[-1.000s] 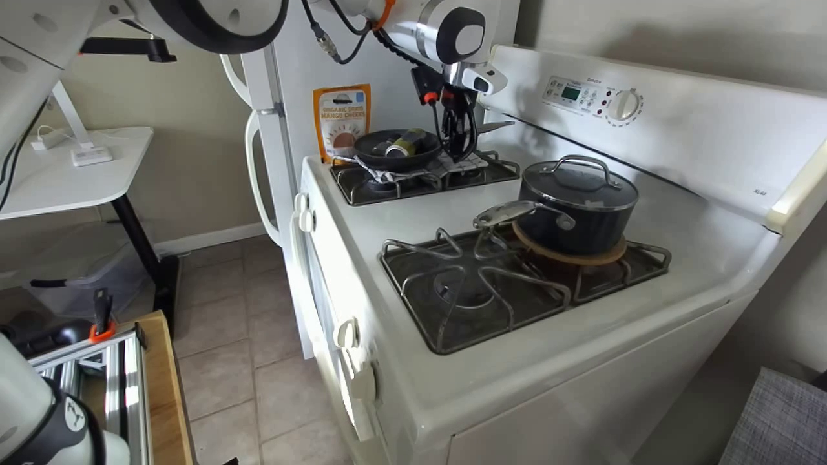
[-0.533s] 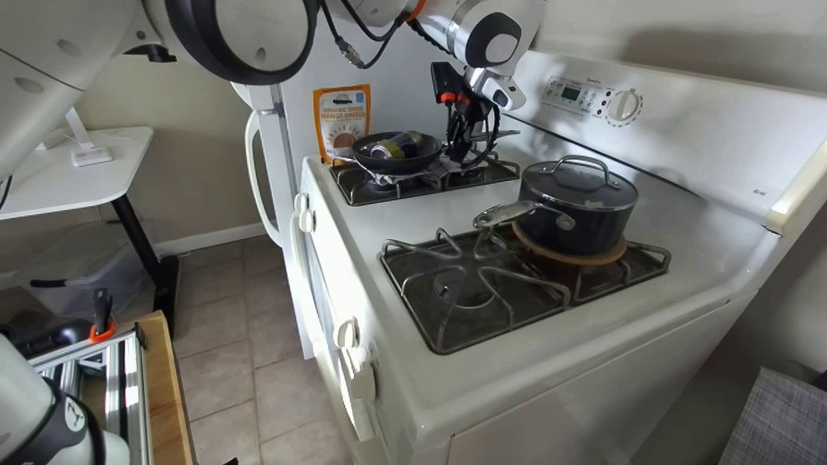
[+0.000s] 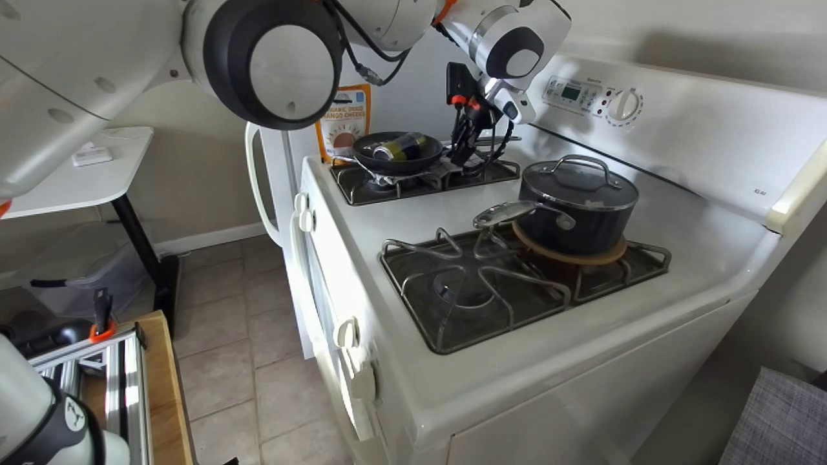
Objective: Move the pan to the front right plate on the stove.
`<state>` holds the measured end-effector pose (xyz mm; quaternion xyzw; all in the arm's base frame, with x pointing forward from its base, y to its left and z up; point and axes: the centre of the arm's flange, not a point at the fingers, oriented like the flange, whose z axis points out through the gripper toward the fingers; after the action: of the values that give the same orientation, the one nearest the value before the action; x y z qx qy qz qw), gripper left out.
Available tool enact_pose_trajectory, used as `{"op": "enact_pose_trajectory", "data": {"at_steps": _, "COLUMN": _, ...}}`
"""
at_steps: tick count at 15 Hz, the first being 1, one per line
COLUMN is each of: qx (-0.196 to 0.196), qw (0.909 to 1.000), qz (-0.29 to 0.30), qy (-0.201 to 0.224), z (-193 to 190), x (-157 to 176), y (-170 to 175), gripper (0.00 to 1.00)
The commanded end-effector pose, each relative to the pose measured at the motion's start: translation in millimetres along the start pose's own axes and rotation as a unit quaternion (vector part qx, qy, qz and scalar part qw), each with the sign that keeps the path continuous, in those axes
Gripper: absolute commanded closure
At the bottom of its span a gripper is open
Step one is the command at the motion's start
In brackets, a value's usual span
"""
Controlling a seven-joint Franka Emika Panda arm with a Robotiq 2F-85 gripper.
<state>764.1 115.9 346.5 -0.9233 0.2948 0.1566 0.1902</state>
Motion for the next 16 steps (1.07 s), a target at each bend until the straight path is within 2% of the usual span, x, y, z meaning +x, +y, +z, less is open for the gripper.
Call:
{"op": "enact_pose_trajectory", "data": {"at_steps": 1, "qx": 0.028, "qw": 0.9991, "qz": 0.02, "qy": -0.023, "z": -29, "x": 12, "y": -16, "gripper": 0.99}}
{"op": "enact_pose_trajectory", "data": {"at_steps": 5, "qx": 0.052, "qw": 0.9976, "qz": 0.034, "qy": -0.029, "z": -44, "x": 9, "y": -8, "gripper": 1.0}}
{"op": "enact_pose_trajectory", "data": {"at_steps": 8, "qx": 0.067, "qw": 0.9959, "qz": 0.041, "qy": -0.046, "z": -40, "x": 9, "y": -5, "gripper": 1.0}}
{"op": "enact_pose_trajectory", "data": {"at_steps": 9, "qx": 0.049, "qw": 0.9983, "qz": 0.032, "qy": -0.011, "z": -33, "x": 7, "y": 6, "gripper": 1.0}}
{"op": "enact_pose_trajectory", "data": {"at_steps": 14, "qx": 0.046, "qw": 0.9984, "qz": 0.034, "qy": -0.009, "z": -31, "x": 10, "y": 8, "gripper": 1.0}}
{"op": "enact_pose_trajectory", "data": {"at_steps": 16, "qx": 0.054, "qw": 0.9965, "qz": 0.063, "qy": -0.011, "z": -36, "x": -2, "y": 5, "gripper": 1.0}}
